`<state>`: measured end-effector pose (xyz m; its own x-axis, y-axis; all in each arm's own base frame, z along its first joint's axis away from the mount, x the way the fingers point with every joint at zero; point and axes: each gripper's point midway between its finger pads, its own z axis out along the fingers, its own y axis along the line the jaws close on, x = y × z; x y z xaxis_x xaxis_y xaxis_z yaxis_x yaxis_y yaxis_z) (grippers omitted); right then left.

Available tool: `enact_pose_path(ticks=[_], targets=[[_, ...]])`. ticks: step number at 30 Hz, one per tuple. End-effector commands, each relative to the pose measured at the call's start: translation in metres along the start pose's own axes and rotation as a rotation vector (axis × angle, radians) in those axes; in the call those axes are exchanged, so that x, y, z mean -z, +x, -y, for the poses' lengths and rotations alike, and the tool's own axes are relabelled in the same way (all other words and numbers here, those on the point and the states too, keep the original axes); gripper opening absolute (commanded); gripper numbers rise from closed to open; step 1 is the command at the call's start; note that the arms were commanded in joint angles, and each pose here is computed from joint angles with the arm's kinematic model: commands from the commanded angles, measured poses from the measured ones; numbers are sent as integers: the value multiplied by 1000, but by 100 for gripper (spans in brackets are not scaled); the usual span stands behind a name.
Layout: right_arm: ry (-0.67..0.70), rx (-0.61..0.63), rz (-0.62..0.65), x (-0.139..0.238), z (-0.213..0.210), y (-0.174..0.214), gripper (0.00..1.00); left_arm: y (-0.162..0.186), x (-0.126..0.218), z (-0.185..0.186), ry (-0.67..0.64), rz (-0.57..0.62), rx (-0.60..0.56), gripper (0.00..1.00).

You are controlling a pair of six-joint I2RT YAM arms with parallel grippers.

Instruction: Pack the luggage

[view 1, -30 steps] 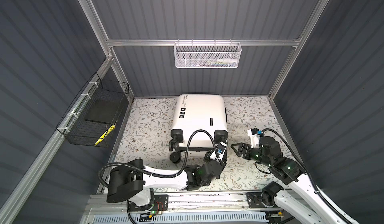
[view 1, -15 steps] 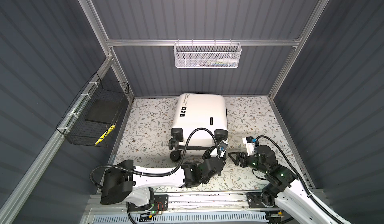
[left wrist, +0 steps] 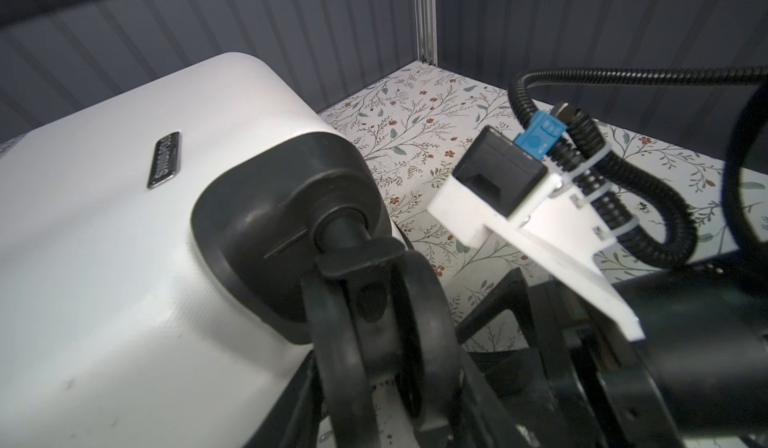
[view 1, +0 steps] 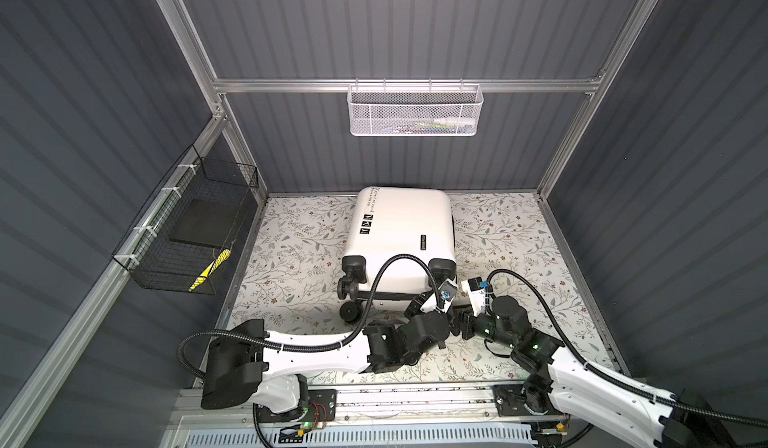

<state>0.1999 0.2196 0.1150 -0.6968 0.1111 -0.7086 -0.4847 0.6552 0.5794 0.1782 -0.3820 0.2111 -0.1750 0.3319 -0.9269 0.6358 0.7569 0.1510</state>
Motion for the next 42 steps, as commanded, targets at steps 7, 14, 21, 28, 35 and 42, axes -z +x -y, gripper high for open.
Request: enact_pose_path(ticks=[7, 14, 21, 28, 35, 42], targets=[[-28, 20, 91, -11, -7, -19, 53, -72, 21, 26, 175, 172, 136, 5], [-34, 19, 89, -18, -9, -21, 45, -72, 21, 25, 174, 172, 139, 3], [-25, 2, 89, -22, -7, -20, 30, -70, 21, 25, 174, 172, 144, 3], [-13, -7, 94, -19, -5, -20, 12, -68, 22, 24, 172, 175, 146, 2], [24, -21, 95, -14, 1, -18, 0, -66, 22, 23, 168, 175, 149, 0], [181, -75, 105, -4, 32, -12, 0, -62, 24, 13, 128, 168, 158, 0]])
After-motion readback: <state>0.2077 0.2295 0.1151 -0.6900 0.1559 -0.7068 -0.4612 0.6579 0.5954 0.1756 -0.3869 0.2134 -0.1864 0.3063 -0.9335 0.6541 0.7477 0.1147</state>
